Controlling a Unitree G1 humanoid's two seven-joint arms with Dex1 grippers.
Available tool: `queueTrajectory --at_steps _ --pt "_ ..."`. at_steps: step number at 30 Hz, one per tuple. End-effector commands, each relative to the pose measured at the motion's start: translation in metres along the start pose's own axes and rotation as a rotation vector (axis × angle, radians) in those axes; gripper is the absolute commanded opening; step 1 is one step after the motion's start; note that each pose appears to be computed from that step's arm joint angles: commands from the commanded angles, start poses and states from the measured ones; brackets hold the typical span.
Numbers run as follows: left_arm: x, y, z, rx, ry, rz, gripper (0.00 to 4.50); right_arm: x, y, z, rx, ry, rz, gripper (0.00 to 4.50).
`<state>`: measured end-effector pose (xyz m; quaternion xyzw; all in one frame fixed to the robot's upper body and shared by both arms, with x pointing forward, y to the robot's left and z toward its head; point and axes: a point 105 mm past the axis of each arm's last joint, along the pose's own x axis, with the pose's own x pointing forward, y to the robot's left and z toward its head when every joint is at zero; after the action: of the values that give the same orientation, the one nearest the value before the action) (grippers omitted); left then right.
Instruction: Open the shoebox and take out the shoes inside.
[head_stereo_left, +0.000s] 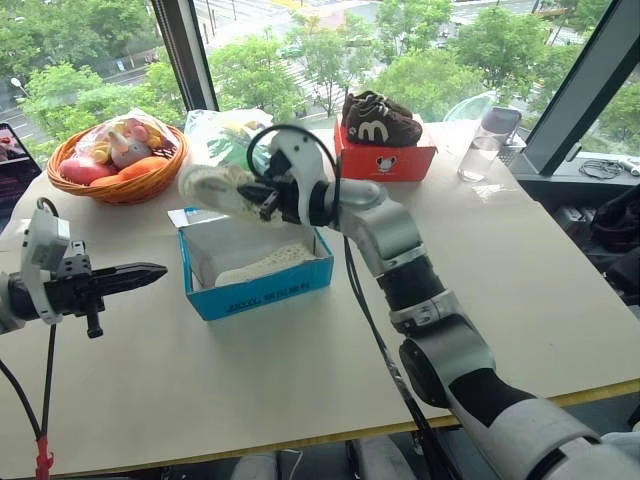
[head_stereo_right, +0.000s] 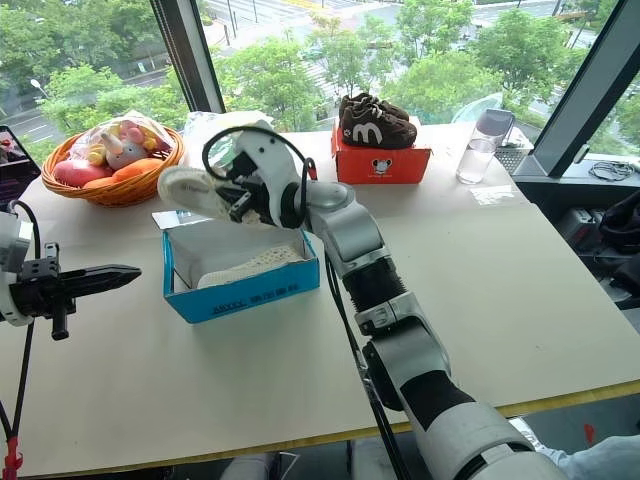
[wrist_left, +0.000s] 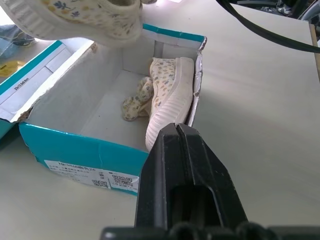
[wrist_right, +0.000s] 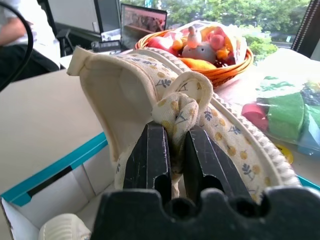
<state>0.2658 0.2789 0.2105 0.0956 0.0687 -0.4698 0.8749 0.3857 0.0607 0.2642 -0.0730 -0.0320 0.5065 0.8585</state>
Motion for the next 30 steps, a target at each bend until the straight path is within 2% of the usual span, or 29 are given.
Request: queueTrajectory --at_steps 1,6,11,16,21,25,27,30 --pt "-0.002 -0.001 0.011 0.058 0.002 -0.003 0.00 -0.007 0.002 0.021 -0.040 -0.062 0.002 0.00" --pt "-0.002 -0.002 0.012 0.060 -0.002 -0.005 0.00 -0.022 -0.009 0.019 -0.106 -0.041 -0.039 0.00" --pt "-0.001 -0.004 0.012 0.061 -0.009 -0.007 0.00 -0.057 -0.035 0.030 -0.123 -0.071 -0.147 0.00" --pt "0.003 -0.007 0.012 0.060 -0.023 -0.012 0.00 -0.117 -0.086 0.055 -0.063 -0.128 -0.364 0.00" --pt "0.007 -0.007 0.011 0.055 -0.030 -0.022 0.00 -0.162 -0.118 0.069 -0.018 -0.146 -0.514 0.00" --pt "0.010 -0.007 0.018 0.068 -0.055 -0.030 0.00 -0.199 -0.151 0.056 0.031 -0.072 -0.704 0.00" --pt "0.012 -0.008 0.026 0.084 -0.084 -0.034 0.00 -0.229 -0.174 0.032 0.081 0.028 -0.837 0.00" --pt "0.014 -0.010 0.034 0.096 -0.120 -0.038 0.00 -0.260 -0.191 0.003 0.153 0.127 -0.948 0.00"
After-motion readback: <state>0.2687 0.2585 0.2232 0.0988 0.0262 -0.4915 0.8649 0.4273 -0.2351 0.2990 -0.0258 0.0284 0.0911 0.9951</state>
